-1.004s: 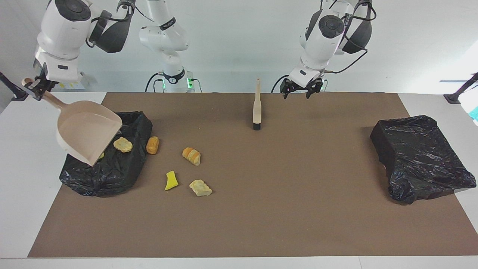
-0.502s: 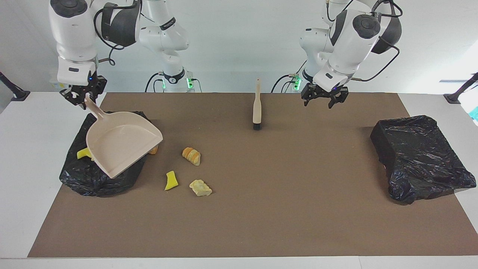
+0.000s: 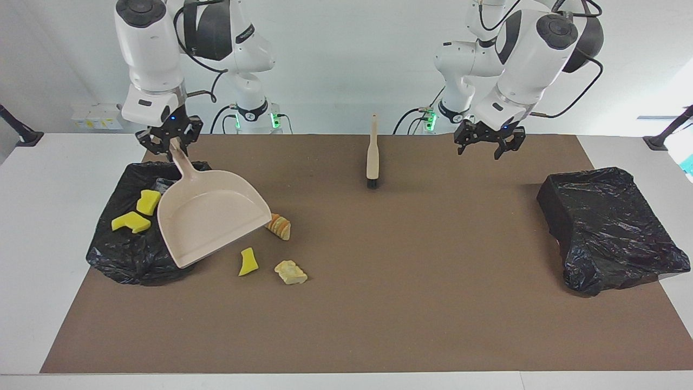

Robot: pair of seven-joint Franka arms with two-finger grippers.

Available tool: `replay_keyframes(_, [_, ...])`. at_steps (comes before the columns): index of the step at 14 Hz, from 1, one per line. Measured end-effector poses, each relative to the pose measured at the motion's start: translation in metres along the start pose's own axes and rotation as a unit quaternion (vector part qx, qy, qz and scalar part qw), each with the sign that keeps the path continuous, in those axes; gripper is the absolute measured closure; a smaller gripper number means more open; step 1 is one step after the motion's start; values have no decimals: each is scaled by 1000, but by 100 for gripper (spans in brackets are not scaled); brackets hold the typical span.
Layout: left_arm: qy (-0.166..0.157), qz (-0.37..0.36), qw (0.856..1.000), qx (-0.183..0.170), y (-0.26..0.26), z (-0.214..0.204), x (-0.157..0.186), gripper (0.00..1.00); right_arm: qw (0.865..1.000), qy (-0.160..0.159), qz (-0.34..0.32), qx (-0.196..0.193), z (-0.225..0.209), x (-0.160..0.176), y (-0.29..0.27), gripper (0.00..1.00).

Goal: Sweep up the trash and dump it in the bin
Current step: 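Return the dustpan to the table with the right gripper while the left gripper withdraws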

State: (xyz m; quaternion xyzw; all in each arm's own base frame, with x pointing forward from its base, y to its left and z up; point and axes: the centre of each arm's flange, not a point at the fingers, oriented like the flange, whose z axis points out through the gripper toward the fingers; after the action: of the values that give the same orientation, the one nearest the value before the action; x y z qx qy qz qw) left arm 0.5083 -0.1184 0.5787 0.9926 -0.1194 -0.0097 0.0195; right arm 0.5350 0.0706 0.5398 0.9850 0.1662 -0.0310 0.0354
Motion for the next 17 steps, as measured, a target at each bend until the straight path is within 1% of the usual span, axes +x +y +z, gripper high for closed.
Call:
replay_keyframes(2, [12, 2, 1000, 9, -2, -22, 2, 0, 998, 1, 54, 29, 13, 20, -30, 67])
replay_keyframes(5, [11, -10, 1000, 12, -16, -39, 10, 0, 994, 3, 103, 42, 31, 53, -81, 67])
replay_keyframes(6, [11, -14, 1000, 11, -21, -38, 13, 0, 992, 4, 117, 45, 38, 64, -101, 67])
replay_keyframes(9, [7, -14, 1000, 11, -23, -34, 16, 0, 987, 2, 146, 73, 59, 95, -162, 67])
replay_keyframes(13, [6, -13, 1000, 11, -21, -34, 16, 0, 979, 14, 187, 83, 84, 137, -252, 67])
replay_keyframes(15, [5, -13, 1000, 11, -22, -33, 16, 0, 976, 23, 199, 88, 113, 157, -290, 67])
replay_keyframes(17, [5, -10, 1000, 11, -22, -33, 16, 0, 974, 29, 205, 91, 148, 171, -314, 67])
